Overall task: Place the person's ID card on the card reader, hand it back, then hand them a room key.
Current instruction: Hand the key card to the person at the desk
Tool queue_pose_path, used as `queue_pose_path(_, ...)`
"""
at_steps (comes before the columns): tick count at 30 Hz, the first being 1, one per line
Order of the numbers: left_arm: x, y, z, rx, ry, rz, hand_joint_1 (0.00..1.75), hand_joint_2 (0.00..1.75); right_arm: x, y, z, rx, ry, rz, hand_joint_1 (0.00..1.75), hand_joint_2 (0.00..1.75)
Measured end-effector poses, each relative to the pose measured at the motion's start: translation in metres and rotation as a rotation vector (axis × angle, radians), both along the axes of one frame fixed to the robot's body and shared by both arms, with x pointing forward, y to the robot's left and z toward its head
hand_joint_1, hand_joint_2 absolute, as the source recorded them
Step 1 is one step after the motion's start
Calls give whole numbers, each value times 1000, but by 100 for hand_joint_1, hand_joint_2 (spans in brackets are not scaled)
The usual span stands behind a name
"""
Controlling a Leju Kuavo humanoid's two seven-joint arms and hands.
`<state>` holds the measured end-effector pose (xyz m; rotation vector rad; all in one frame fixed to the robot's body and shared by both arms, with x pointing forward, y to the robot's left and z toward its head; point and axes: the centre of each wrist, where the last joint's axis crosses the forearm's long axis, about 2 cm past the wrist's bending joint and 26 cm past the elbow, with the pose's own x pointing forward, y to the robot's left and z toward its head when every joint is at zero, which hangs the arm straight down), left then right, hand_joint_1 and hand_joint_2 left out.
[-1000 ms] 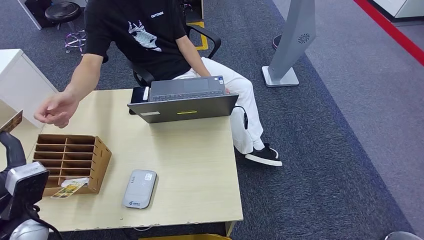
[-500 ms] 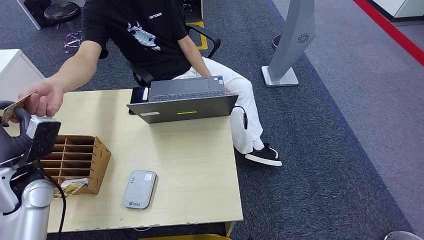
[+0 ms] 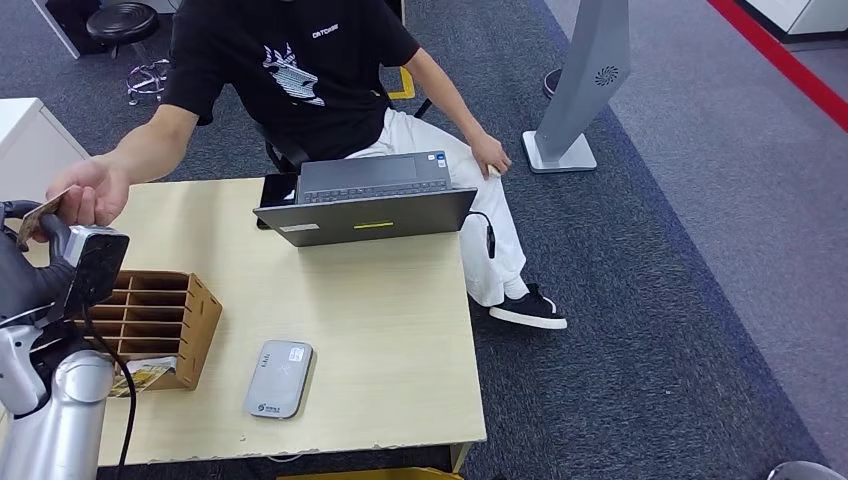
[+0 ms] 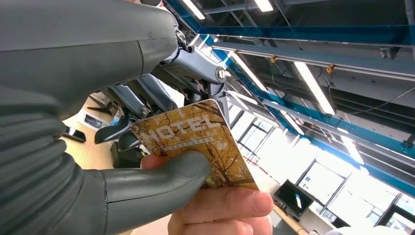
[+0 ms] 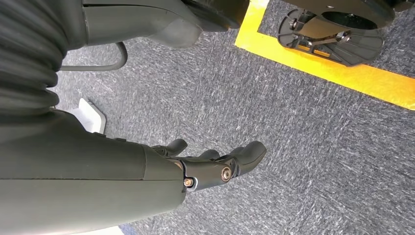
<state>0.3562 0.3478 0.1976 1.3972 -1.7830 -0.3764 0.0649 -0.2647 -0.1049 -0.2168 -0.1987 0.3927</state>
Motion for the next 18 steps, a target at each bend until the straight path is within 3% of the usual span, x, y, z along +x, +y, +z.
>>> queue_pose_path(1,0,-1,-1,-2,-6,0,147,175,0,0,0,1,0,-2,0,175)
queue_pose_path(4,0,-3,-1,-7,-33,-1,16,175,0,1,0,3,0,-2,0,175)
queue_pose_path(5,0,-3,-1,-7,-41,-2,0,175,0,1,0,3,0,-1,0,175)
queue_pose_path(11,-4,-9,-3,-11,-91,-16,0,175,1,1,0,3,-2,6,0,175)
queue_pose_path(18,-24,-20,0,-37,-206,-89,0,175,-1,3,0,-7,-5,12,0,175)
